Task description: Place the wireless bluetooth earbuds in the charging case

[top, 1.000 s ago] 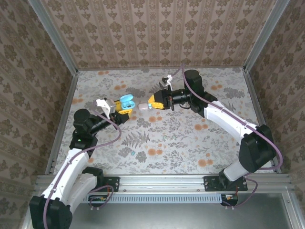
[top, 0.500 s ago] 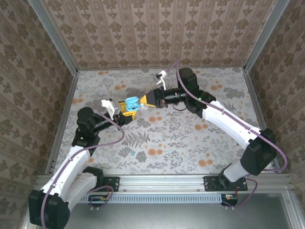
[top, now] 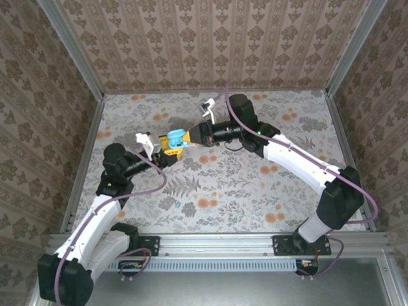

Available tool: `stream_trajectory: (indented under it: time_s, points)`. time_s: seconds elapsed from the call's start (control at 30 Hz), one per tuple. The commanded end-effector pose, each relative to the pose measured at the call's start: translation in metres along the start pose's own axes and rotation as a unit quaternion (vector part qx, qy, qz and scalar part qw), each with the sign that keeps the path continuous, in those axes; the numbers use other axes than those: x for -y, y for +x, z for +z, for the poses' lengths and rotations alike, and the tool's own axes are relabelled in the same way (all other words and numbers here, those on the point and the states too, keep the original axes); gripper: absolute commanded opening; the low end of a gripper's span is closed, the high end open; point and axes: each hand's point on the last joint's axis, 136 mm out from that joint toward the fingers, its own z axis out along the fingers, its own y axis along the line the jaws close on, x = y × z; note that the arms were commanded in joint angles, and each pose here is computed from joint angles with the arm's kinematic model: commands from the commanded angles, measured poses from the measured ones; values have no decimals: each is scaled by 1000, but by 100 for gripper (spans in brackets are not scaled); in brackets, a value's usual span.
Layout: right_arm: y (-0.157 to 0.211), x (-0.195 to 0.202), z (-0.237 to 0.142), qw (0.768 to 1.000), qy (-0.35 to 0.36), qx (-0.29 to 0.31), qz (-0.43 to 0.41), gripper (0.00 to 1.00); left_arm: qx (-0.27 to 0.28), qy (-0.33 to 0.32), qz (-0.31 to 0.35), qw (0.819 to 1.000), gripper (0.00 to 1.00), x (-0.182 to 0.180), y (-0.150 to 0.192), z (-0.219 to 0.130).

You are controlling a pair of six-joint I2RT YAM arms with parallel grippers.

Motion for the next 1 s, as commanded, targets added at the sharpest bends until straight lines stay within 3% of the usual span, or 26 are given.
stream_trajectory:
  time_s: [0.0,0.23,0.97]
  points:
    - [-11,-9,0,1000,-1,17,-23,19,27,8,27,999,36,5,-25,-1]
    - [-16,-16,2,999,-19,21,-18,18,23,8,27,999,36,5,-23,0]
    - [-19,-1,8,999,12,26,-18,18,30,8,27,999,36,5,-28,0]
